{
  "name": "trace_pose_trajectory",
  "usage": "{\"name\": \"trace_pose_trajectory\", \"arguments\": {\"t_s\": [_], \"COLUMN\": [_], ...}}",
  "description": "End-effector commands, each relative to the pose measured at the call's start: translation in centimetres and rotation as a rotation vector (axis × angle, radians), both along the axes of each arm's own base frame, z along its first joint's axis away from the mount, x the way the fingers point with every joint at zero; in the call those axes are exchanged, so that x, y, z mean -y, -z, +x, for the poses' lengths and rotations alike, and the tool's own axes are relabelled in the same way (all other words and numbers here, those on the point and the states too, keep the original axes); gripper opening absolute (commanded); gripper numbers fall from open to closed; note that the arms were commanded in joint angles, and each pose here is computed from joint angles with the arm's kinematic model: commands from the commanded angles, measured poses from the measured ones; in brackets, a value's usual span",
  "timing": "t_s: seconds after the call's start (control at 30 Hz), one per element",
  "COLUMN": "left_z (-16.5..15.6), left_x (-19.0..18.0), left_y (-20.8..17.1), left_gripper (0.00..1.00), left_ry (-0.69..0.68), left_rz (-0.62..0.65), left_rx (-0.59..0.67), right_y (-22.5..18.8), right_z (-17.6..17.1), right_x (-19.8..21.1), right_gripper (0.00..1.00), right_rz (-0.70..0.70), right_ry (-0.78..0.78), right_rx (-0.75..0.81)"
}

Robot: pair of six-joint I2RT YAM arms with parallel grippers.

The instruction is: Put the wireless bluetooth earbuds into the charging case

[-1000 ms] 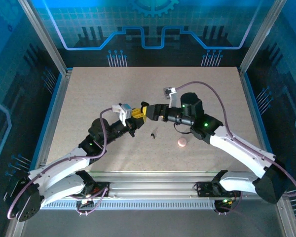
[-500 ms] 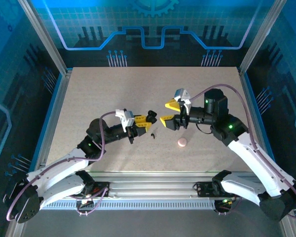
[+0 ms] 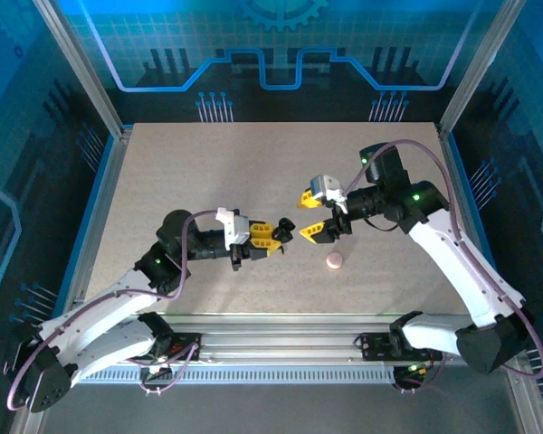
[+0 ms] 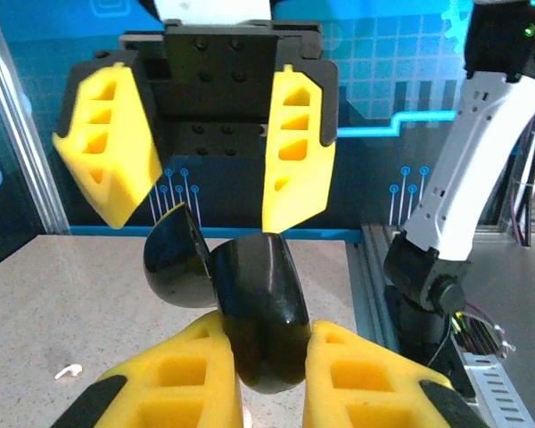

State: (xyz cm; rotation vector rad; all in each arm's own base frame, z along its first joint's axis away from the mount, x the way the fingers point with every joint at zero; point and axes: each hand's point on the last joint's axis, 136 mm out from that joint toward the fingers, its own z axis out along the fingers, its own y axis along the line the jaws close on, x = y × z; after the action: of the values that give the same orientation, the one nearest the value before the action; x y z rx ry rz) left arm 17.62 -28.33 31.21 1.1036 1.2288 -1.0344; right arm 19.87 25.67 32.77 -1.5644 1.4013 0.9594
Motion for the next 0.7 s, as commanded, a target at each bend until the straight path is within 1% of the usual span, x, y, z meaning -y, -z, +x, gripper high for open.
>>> {"name": "trace_pose_trajectory", "arguments": {"t_s": [0.0, 0.2, 0.3, 0.43, 0.67], "left_z": [-0.9, -1.3, -1.3, -1.6, -1.7], "left_x": [0.0, 0.0, 0.0, 0.0, 0.0], "left_y": [-1.3, -1.3, -1.5, -1.6, -1.7], "left_gripper": [0.0, 0.0, 0.0, 0.0, 0.0], "left_ry": [0.049, 0.067, 0.072, 0.083, 0.088], "left_rz": [0.003, 0.011, 0.009, 0.009, 0.011], "left_rx": [0.068, 0.073, 0.079, 0.082, 0.09], "right_y": [-1.2, -1.2, -0.8, -0.3, 0.2], "right_z": [-2.1, -2.7, -2.7, -2.8, -3.1], "right_x": [-0.2, -1.1, -1.6, -2.2, -2.6], "right_gripper": [0.59, 0.54, 0.53, 0.49, 0.37], "right_rz": [0.051, 0.063, 0.05, 0.037, 0.031], "right_ry": [-0.133, -0.2, -0.217, -0.24, -0.274], "right_rx": [-0.021, -0.072, -0.096, -0.126, -0.151]}}
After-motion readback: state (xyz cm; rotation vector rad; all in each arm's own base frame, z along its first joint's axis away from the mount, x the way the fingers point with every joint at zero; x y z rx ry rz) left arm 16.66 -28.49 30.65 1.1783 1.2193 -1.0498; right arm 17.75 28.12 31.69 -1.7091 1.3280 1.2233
